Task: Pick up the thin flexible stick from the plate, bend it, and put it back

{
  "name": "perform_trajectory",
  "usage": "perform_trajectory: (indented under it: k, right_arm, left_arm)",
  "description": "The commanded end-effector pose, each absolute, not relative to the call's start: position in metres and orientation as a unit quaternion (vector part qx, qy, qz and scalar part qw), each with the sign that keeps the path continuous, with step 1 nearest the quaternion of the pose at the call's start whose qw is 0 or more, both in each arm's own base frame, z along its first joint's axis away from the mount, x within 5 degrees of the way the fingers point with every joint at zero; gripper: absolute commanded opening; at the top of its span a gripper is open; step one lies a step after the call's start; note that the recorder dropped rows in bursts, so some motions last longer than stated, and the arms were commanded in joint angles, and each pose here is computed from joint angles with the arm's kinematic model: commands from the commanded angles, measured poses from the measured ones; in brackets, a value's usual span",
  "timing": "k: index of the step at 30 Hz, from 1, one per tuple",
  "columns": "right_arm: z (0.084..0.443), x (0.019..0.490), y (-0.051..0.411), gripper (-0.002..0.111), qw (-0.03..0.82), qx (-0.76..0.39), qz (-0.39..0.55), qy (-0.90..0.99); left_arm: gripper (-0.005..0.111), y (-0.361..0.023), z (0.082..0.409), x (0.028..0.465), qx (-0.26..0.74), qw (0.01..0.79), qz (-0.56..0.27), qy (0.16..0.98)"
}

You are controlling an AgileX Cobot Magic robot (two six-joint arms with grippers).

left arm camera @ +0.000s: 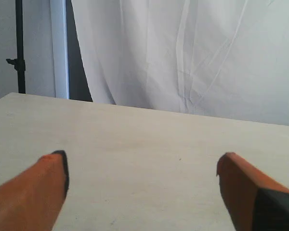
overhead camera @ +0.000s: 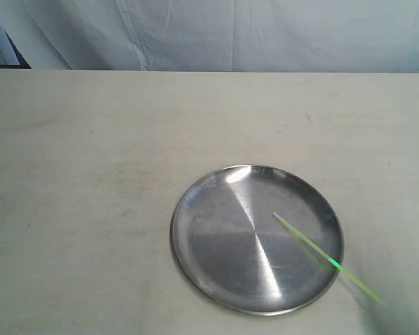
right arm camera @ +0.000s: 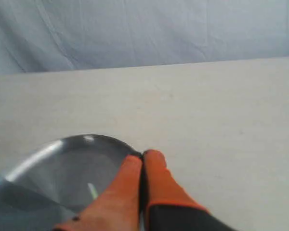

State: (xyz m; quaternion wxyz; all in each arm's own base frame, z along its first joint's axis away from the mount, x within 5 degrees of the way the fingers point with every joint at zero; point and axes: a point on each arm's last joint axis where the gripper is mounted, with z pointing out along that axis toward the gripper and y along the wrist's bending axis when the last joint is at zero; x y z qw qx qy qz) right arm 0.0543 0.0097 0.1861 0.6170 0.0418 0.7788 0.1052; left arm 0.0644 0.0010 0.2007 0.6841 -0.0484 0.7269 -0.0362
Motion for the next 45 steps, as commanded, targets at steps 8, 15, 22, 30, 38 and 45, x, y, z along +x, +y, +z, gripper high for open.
perform_trajectory:
  k: [8,15,22,30,38,45]
  right_arm:
    - [0.212,0.056,0.003,0.000,0.604,0.368,0.417,0.571]
    - [0.224,0.052,-0.022,0.000,0.670,0.442,0.394,0.448]
    - [0.248,0.045,-0.027,0.000,0.718,0.418,0.382,0.406]
    - [0.330,0.081,0.012,-0.001,0.695,-0.003,0.093,0.713]
    - [0.321,0.195,0.003,-0.001,0.164,-0.037,-0.016,0.986]
    - [0.268,0.226,0.031,-0.001,0.035,-0.110,-0.006,0.993]
  left_arm:
    - [0.080,0.001,0.205,0.064,-0.044,0.694,-0.034,0.718]
    - [0.080,0.001,0.205,0.064,-0.044,0.694,-0.034,0.718]
    - [0.080,0.001,0.205,0.064,-0.044,0.694,-0.034,0.718]
    - [0.080,0.001,0.205,0.064,-0.044,0.694,-0.034,0.718]
    - [0.080,0.001,0.205,0.064,-0.044,0.694,-0.034,0.718]
    - [0.080,0.001,0.205,0.064,-0.044,0.694,-0.034,0.718]
